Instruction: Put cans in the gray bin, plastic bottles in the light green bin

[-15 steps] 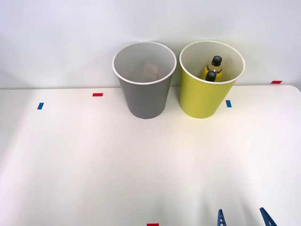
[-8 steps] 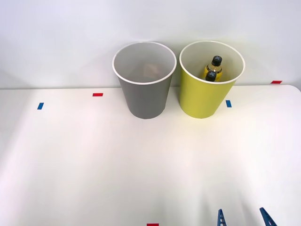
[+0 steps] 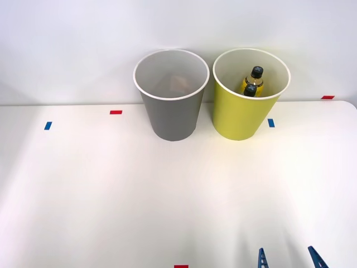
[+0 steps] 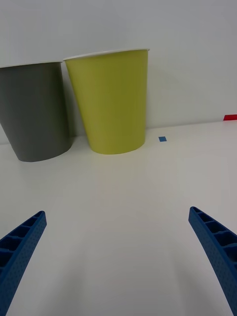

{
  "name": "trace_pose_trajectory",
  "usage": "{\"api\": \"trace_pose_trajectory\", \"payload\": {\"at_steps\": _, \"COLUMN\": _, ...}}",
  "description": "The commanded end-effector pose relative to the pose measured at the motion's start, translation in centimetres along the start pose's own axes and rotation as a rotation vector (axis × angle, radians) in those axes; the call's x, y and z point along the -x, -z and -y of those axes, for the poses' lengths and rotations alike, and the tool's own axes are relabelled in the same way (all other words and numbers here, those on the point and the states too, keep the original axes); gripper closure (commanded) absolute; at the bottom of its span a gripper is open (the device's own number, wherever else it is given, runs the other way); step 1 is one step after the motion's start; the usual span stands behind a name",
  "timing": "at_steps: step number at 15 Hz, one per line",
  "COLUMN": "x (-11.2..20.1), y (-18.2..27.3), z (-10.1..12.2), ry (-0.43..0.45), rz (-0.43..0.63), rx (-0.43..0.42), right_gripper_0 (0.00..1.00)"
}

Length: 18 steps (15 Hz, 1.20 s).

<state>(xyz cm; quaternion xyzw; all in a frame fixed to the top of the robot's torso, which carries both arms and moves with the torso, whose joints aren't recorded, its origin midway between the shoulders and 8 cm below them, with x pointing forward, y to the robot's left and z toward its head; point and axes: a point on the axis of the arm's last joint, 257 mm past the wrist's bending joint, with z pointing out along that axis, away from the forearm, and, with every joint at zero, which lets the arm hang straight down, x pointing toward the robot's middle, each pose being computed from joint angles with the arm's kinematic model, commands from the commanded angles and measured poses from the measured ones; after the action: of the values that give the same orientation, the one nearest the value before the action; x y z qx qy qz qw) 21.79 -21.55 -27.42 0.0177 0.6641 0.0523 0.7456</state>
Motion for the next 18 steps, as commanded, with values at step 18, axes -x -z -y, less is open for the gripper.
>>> {"api": "trace_pose_trajectory", "payload": {"at_steps": 18, "x": 0.00, "y": 0.00, "z": 0.00, "ry": 0.000, "rz": 0.000, "rx": 0.000, "right_gripper_0": 0.00}}
